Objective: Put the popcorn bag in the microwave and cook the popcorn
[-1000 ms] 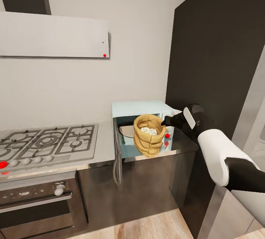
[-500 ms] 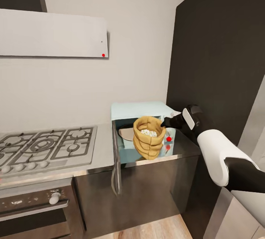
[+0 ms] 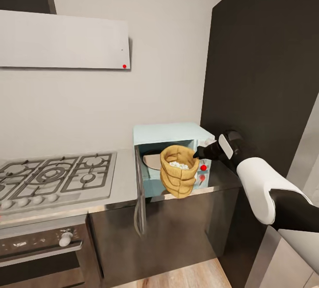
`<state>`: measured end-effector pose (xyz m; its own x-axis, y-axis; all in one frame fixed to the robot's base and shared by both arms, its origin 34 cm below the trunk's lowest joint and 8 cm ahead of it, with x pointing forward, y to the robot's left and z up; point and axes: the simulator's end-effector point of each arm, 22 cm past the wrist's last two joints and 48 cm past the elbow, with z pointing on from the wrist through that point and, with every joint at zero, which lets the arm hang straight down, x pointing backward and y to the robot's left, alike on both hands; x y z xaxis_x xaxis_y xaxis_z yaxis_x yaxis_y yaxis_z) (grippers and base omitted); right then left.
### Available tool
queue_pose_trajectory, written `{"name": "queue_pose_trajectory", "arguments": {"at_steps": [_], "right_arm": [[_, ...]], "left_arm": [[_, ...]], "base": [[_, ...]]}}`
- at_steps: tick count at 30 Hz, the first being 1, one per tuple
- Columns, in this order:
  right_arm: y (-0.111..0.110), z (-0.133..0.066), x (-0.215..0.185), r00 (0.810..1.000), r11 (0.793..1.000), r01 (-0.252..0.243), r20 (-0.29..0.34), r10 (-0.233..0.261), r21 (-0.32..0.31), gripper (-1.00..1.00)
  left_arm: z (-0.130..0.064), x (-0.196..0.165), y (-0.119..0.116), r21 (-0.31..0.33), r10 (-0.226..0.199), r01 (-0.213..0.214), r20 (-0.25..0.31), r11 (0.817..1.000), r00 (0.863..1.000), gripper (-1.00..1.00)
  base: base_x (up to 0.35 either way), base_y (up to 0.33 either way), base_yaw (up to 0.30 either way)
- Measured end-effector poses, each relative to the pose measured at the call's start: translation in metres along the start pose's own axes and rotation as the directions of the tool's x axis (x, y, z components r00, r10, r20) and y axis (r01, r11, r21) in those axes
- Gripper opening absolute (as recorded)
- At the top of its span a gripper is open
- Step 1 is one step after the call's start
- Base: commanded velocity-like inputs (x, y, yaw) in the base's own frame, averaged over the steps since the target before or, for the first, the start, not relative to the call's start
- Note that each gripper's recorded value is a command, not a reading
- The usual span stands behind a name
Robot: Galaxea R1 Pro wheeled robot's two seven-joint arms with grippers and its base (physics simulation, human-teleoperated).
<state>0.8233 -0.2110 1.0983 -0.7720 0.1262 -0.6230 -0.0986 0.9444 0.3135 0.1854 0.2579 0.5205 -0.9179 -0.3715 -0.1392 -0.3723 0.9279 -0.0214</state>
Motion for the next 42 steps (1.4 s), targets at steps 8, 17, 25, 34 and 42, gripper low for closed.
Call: {"name": "queue_pose_trajectory", "arguments": {"at_steps": [8,17,25,34,42], "right_arm": [[0.0002,-0.0006,0.0000,1.000,1.000,0.000,0.001,0.000,0.000,-1.00],[0.0001,-0.0005,0.0000,1.000,1.000,0.000,0.001,0.000,0.000,-1.00],[-0.0004,-0.0003,-0.0001,1.000,1.000,0.000,0.000,0.000,0.001,-1.00],[-0.0003,0.0000,0.0000,1.000,1.000,0.001,0.000,-0.001,0.001,-1.00],[-0.0004,0.0000,0.0000,1.000,1.000,0.001,0.000,-0.001,0.002,-1.00]], "left_arm": [[-0.0001,0.0000,0.0005,0.000,0.000,0.000,0.000,1.000,1.000,1.00],[-0.0001,0.0002,0.0006,-0.001,-0.002,0.002,0.000,1.000,1.000,1.00],[0.0000,0.0002,0.0005,-0.001,-0.001,0.001,0.000,1.000,1.000,1.00],[0.0000,-0.0001,0.0004,-0.001,0.000,0.000,0.000,1.000,1.000,1.00],[0.0000,0.0003,-0.0007,0.001,0.000,0.000,-0.001,1.000,1.000,1.00]], "base": [[0.184,0.000,0.000],[0.225,0.000,0.000],[0.147,0.000,0.000],[0.003,0.015,0.000],[0.000,0.184,0.000]]}}
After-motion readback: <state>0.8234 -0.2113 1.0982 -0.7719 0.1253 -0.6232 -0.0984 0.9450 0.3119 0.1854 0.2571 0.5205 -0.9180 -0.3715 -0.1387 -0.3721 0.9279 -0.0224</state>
